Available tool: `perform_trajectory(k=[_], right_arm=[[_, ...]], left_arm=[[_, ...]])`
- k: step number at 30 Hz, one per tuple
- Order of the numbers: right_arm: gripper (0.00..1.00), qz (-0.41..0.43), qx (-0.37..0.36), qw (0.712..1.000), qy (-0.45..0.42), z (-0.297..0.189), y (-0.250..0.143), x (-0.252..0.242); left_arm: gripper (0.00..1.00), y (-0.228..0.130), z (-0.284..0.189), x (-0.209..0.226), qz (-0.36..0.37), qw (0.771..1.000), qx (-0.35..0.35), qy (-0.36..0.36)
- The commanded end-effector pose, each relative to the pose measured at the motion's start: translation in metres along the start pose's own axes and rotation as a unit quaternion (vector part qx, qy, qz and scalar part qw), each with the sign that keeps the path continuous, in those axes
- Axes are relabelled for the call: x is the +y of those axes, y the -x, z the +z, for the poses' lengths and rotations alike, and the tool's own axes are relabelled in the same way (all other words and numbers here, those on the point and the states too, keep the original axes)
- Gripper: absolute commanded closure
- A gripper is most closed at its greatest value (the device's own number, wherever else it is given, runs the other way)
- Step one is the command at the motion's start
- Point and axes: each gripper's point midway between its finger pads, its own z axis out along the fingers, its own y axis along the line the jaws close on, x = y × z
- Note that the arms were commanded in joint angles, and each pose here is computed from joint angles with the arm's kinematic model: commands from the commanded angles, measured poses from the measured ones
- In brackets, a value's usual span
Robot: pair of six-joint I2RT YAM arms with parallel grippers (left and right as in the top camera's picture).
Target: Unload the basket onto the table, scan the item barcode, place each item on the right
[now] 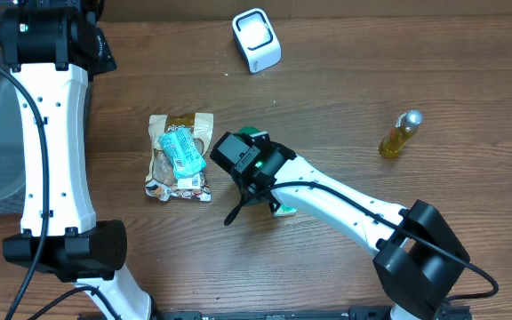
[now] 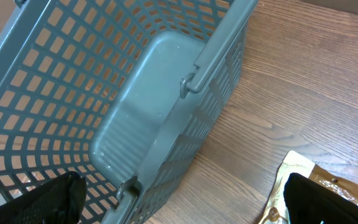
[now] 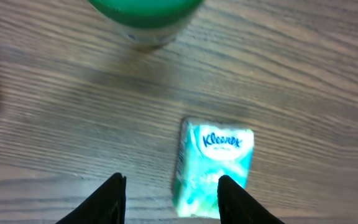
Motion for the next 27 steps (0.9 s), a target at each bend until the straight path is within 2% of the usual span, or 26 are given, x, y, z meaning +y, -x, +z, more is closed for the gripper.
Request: perform_trajectory(k=[1,12,17,27], right_arm=[[0.56,-0.010,0.007,1.000,-0.004,0.003,-0.005,-0.002],[0.56,-0.013,0.017,1.000,-0.013,0.023,-0.020,-0.007],[0.62,-0.011,0.010,1.000,-0.008,0.027,-0.019,-0.005],[0.62,-0.010,0.017,1.000,-0.014,0.045,-0.030,-0.011]], left_arm=[[0.00,0.006,-0.006,0.005,0.002,1.000,-0.014,0.005],[0.00,0.006,-0.006,0.005,0.002,1.000,-0.014,0.005],[0.01,0.006,-0.006,0.005,0.002,1.000,-0.014,0.005],[0.00,0.006,-0.006,0.005,0.002,1.000,-0.014,0.005]])
